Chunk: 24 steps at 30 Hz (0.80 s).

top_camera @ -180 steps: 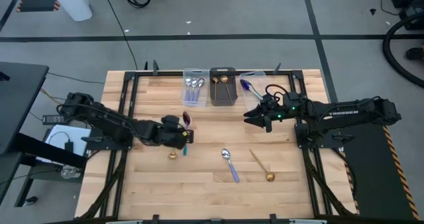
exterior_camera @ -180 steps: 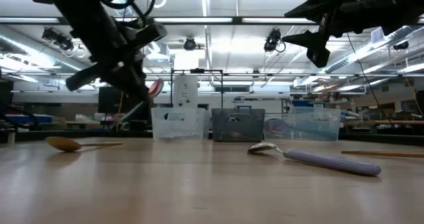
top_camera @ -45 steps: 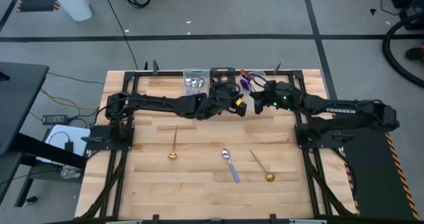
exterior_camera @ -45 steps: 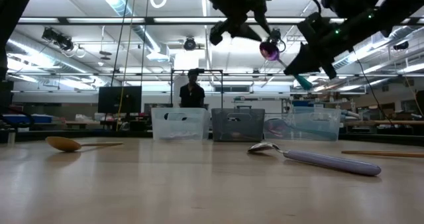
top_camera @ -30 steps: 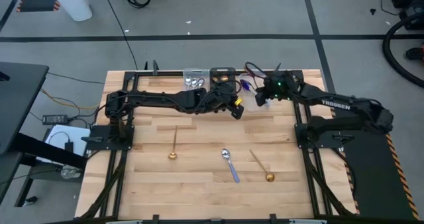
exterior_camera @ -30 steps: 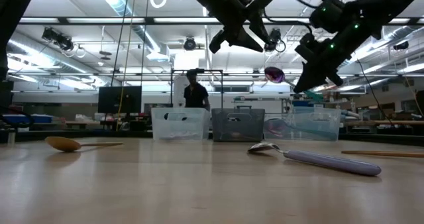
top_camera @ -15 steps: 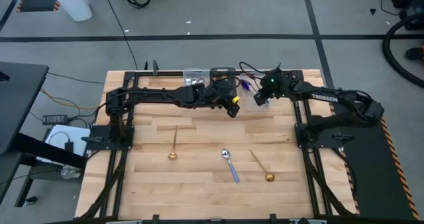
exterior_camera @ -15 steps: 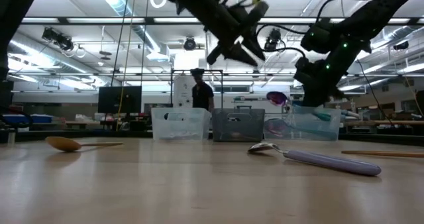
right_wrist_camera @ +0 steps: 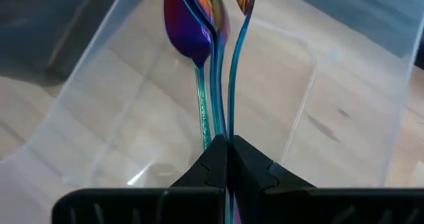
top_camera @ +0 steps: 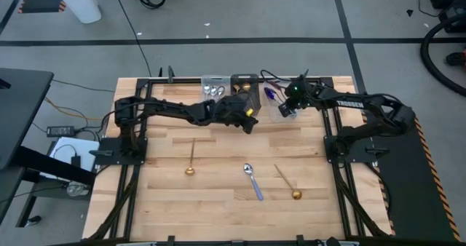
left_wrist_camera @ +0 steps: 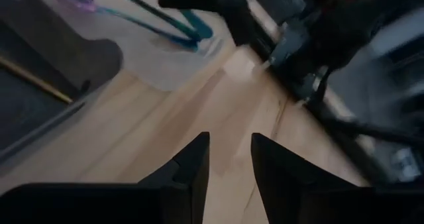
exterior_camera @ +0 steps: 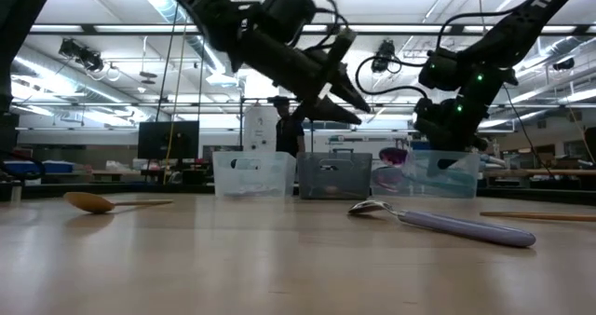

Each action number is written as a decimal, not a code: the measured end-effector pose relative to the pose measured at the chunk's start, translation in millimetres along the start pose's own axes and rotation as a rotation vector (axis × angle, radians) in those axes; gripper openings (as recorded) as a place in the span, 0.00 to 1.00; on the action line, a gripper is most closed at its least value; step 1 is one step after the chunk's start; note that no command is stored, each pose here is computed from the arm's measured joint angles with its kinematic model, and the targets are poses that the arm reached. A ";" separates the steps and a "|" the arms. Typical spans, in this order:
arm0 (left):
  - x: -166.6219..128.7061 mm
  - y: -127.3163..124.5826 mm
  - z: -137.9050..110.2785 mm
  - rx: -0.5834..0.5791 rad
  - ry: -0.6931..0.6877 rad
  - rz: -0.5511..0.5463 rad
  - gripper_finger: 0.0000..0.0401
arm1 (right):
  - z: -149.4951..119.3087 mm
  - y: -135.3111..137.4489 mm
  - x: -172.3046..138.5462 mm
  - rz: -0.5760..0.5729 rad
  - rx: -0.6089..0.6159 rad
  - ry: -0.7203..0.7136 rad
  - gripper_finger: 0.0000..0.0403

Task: Sort silverware by color (type)
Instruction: Put the blue spoon into the right transparent bin, then put the gold spoon into the black bin

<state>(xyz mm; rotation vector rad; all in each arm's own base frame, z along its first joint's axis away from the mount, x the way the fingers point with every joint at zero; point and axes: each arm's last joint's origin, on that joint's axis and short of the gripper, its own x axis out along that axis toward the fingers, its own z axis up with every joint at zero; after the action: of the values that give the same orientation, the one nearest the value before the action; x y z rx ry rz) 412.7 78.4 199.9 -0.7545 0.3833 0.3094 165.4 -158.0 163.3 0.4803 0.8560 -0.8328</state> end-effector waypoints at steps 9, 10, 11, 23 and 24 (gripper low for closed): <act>-29.7 26.1 -4.1 -0.135 -0.101 -0.058 0.29 | -2.2 -0.2 6.0 -0.030 -0.063 0.030 0.10; -35.0 27.0 -2.4 -0.149 -0.112 -0.062 0.29 | -2.3 0.2 6.4 -0.029 -0.066 0.031 0.11; -39.7 27.6 -0.6 -0.154 -0.121 -0.064 0.29 | -2.2 0.6 6.5 -0.028 -0.068 0.029 0.13; -65.8 22.0 -1.2 -0.123 -0.041 0.006 0.29 | 28.7 11.5 -6.5 0.047 -0.051 -0.045 0.35; -65.8 23.3 -3.5 -0.136 -0.020 0.024 0.29 | 33.0 13.0 -9.1 0.054 -0.053 -0.051 0.36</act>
<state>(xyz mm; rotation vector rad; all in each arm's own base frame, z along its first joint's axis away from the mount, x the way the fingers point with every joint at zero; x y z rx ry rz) 344.1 83.2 212.6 -0.8797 0.3551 0.3676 187.6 -168.2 190.5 0.4321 0.8130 -0.7676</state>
